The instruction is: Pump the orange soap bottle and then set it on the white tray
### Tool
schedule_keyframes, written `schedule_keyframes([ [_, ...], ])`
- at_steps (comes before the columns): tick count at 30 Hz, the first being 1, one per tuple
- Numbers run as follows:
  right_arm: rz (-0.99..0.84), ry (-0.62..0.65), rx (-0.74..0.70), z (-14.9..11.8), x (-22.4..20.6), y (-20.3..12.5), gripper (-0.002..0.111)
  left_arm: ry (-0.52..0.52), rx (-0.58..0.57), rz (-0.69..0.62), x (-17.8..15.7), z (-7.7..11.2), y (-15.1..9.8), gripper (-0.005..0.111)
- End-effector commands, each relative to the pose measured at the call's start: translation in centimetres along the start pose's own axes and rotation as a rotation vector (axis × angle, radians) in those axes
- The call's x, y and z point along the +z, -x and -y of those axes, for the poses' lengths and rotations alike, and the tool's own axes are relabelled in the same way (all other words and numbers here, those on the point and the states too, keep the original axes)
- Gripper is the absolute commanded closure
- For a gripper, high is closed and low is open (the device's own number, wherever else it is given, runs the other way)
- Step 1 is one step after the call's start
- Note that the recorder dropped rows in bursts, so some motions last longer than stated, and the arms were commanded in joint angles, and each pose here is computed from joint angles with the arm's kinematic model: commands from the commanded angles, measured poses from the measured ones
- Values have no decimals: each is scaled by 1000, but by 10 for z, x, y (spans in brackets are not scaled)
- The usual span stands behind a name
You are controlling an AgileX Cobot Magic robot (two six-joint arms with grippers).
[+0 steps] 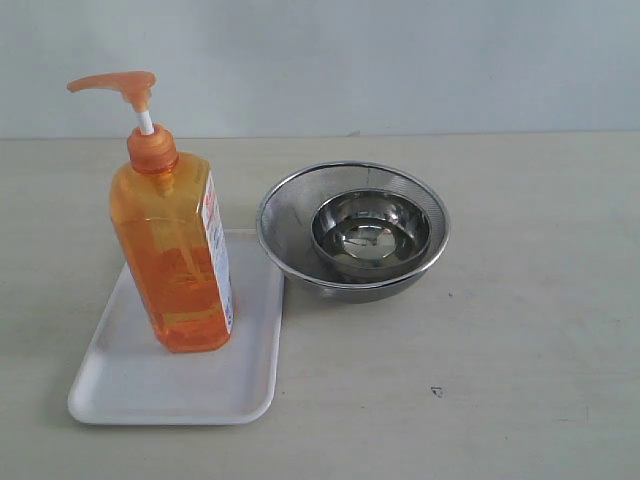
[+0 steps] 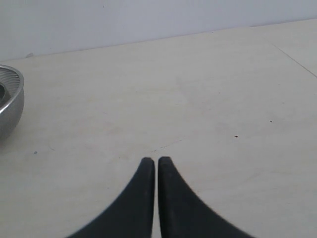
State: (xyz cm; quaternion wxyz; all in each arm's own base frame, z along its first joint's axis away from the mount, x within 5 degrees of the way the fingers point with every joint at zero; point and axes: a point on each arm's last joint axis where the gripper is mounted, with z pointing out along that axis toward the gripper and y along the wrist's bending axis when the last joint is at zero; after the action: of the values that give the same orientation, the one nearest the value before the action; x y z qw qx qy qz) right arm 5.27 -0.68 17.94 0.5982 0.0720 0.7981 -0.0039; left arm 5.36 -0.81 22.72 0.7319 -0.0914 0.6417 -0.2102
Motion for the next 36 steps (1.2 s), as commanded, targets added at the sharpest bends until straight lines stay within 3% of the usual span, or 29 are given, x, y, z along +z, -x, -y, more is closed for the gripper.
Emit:
schedule_keyframes([
  [1, 13, 1, -3, 0, 0, 1, 108, 22, 52, -41, 0, -5, -10, 29],
  [17, 13, 1, -3, 0, 0, 1, 108, 206, 81, -232, -4, -22, -27, 29],
  [28, 13, 1, -3, 0, 0, 1, 108, 207, 20, -229, -4, -22, -27, 29],
  [31, 13, 1, -3, 0, 0, 1, 108, 185, 100, -256, -5, -21, -29, 29],
  [36, 8, 0, -3, 0, 0, 1, 108, 109, 350, -358, -6, -18, -36, 29],
])
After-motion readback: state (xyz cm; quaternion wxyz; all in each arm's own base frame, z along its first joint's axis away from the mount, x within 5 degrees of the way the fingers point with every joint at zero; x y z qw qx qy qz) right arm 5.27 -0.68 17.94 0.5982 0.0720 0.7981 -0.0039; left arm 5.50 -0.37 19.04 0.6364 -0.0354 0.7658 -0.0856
